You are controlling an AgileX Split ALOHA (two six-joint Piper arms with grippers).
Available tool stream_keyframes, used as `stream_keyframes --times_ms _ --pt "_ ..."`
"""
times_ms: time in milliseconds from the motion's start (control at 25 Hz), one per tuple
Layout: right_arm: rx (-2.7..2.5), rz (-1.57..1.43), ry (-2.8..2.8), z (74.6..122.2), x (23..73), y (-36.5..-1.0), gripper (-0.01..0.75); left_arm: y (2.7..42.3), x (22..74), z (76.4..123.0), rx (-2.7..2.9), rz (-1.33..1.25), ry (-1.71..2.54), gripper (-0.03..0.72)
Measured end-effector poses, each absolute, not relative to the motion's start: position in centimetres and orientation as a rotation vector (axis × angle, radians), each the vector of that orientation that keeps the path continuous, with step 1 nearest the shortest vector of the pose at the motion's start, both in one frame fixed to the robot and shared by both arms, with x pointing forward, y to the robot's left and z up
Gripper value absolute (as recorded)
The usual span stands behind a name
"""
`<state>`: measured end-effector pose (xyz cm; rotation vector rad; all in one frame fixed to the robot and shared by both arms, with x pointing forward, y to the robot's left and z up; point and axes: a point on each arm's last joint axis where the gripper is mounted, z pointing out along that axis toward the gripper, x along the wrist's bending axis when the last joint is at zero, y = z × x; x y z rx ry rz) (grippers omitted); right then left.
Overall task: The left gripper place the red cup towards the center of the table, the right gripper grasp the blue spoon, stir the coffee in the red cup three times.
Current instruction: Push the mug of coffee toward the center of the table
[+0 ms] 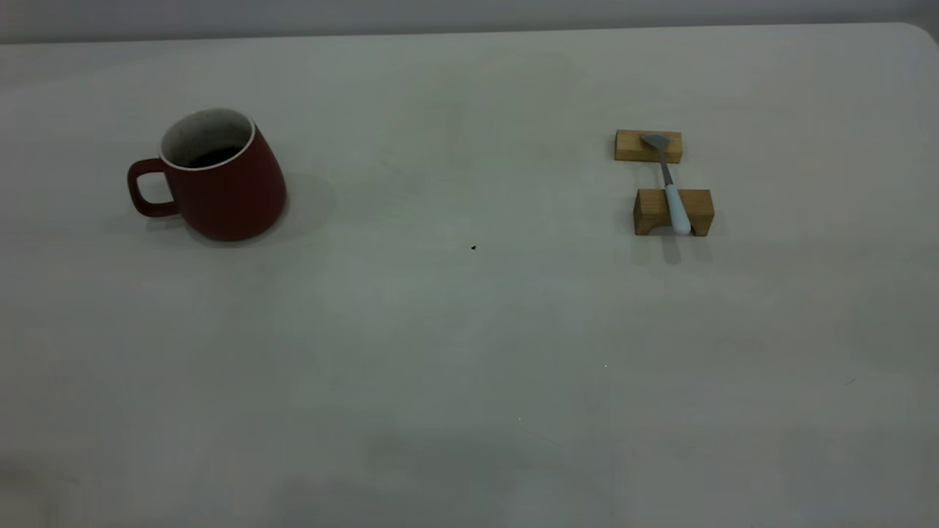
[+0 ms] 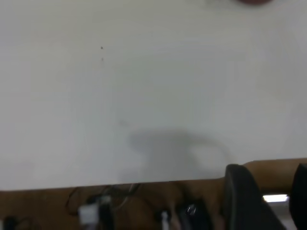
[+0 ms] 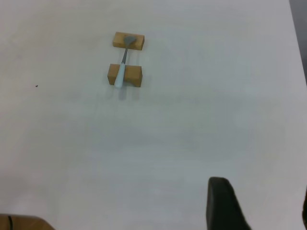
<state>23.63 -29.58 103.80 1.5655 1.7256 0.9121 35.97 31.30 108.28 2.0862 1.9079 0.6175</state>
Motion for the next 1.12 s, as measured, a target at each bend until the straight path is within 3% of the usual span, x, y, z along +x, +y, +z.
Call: stream_keyframes --times_ms 160,480,720,1120 --pt "1.565 0.912 1.726 103.8 23.6 -29.6 0.434 31.4 40.8 107.6 2.271 0.533 1.849 0.355" --pt "1.565 0.912 1.726 103.8 23.6 -29.6 0.434 31.6 51.1 103.0 2.56 0.362 1.692 0.665" --pt "1.565 0.912 1.726 103.8 23.6 -29.6 0.434 31.5 57.0 97.9 2.79 0.204 1.476 0.675" --pt "1.566 0.913 1.725 103.8 23.6 -29.6 0.434 30.5 62.3 91.2 3.023 0.053 1.092 0.661"
